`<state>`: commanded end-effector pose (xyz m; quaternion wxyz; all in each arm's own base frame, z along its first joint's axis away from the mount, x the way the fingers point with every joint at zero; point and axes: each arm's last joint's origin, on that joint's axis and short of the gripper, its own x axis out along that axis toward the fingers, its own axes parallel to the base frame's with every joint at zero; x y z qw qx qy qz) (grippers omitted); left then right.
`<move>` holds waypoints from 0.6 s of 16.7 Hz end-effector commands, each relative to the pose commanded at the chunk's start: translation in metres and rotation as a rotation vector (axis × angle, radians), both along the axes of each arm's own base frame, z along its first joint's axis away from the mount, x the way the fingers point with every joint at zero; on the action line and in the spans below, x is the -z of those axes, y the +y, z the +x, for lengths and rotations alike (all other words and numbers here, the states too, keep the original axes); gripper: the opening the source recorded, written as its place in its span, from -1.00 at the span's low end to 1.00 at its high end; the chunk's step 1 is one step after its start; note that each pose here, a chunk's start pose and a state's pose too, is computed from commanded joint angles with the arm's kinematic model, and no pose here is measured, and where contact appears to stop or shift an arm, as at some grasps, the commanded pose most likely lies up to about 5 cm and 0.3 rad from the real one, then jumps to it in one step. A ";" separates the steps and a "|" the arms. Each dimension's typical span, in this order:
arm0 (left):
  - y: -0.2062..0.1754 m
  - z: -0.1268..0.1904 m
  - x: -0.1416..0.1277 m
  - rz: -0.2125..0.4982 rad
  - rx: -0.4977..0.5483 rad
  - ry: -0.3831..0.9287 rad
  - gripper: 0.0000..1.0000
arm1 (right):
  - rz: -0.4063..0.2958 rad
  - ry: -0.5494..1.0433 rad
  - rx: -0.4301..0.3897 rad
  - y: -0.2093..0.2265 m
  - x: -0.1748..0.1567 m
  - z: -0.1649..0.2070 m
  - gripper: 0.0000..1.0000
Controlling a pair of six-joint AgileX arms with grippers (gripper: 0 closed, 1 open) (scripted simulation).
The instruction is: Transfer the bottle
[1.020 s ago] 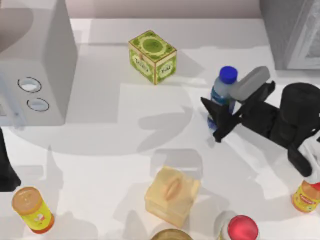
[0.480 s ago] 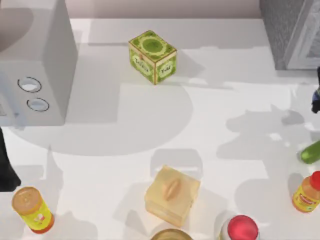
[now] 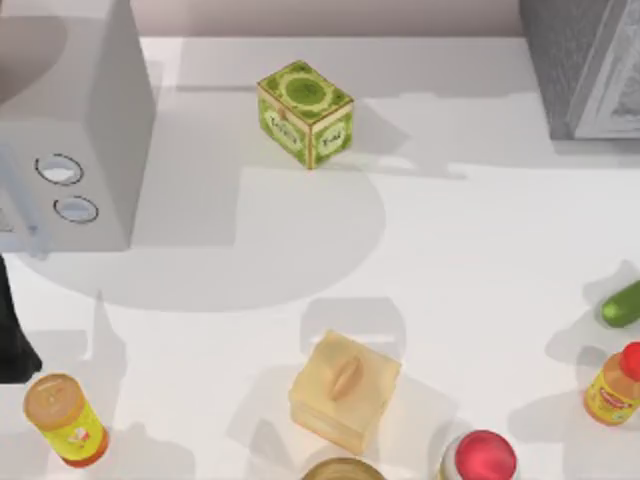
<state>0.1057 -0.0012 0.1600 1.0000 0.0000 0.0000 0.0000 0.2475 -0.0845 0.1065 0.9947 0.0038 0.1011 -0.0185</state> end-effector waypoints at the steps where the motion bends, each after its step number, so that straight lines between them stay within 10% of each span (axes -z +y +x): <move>1: 0.000 0.000 0.000 0.000 0.000 0.000 1.00 | 0.000 0.000 0.000 0.000 0.000 0.000 -1.00; 10: 0.000 0.000 0.000 0.000 0.000 0.000 1.00 | 0.002 0.007 0.001 -0.002 0.022 0.027 -1.00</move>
